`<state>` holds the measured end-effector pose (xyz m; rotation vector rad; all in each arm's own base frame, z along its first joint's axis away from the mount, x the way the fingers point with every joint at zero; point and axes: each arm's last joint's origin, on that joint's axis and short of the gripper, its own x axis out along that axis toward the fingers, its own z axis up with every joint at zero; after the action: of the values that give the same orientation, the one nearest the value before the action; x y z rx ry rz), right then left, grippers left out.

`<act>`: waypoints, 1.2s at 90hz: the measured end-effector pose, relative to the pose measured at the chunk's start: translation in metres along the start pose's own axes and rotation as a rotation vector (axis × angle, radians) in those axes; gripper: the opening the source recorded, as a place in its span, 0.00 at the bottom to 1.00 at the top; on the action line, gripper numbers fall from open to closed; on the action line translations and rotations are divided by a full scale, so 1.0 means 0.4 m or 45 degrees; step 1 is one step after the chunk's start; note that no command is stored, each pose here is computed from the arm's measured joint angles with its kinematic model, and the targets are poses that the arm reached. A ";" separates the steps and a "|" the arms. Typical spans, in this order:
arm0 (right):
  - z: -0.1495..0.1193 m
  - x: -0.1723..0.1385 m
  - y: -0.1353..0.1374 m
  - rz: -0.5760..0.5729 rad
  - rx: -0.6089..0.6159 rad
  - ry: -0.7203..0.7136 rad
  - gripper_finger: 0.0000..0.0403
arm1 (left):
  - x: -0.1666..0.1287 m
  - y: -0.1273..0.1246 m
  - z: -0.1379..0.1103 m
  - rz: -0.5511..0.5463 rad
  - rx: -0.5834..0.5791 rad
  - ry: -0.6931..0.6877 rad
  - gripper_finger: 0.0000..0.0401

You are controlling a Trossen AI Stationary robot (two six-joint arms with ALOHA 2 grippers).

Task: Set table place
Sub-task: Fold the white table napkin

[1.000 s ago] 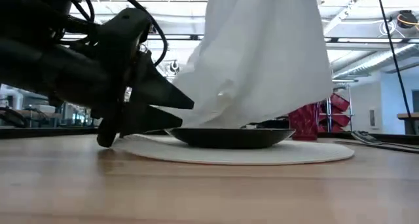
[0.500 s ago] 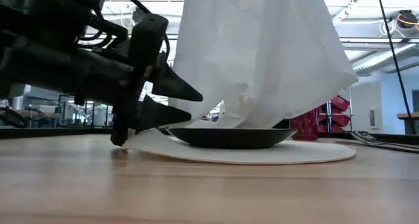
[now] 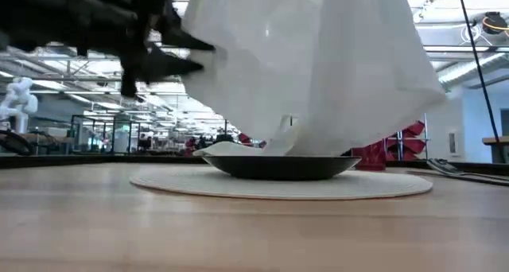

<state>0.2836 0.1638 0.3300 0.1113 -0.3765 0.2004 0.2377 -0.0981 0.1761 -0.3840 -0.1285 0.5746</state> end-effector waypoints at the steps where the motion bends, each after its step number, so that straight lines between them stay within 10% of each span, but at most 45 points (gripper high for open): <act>1: -0.002 0.000 0.001 0.002 -0.003 0.010 0.00 | -0.003 0.001 0.009 0.007 0.013 -0.011 0.43; 29: -0.080 -0.016 0.010 0.003 0.054 0.416 0.00 | -0.126 -0.026 0.216 -0.174 0.348 -0.149 0.43; 68: -0.197 -0.102 -0.005 -0.206 0.230 1.137 0.00 | -0.148 -0.013 -0.045 -0.413 0.249 0.584 0.43; 108: -0.236 -0.212 0.014 -0.470 0.386 1.634 0.00 | -0.055 0.096 -0.091 -0.023 0.138 0.910 0.43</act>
<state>0.2384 0.1683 0.2114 0.3180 0.9542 -0.0635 0.2081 -0.0923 0.1276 -0.4618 0.5826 0.3967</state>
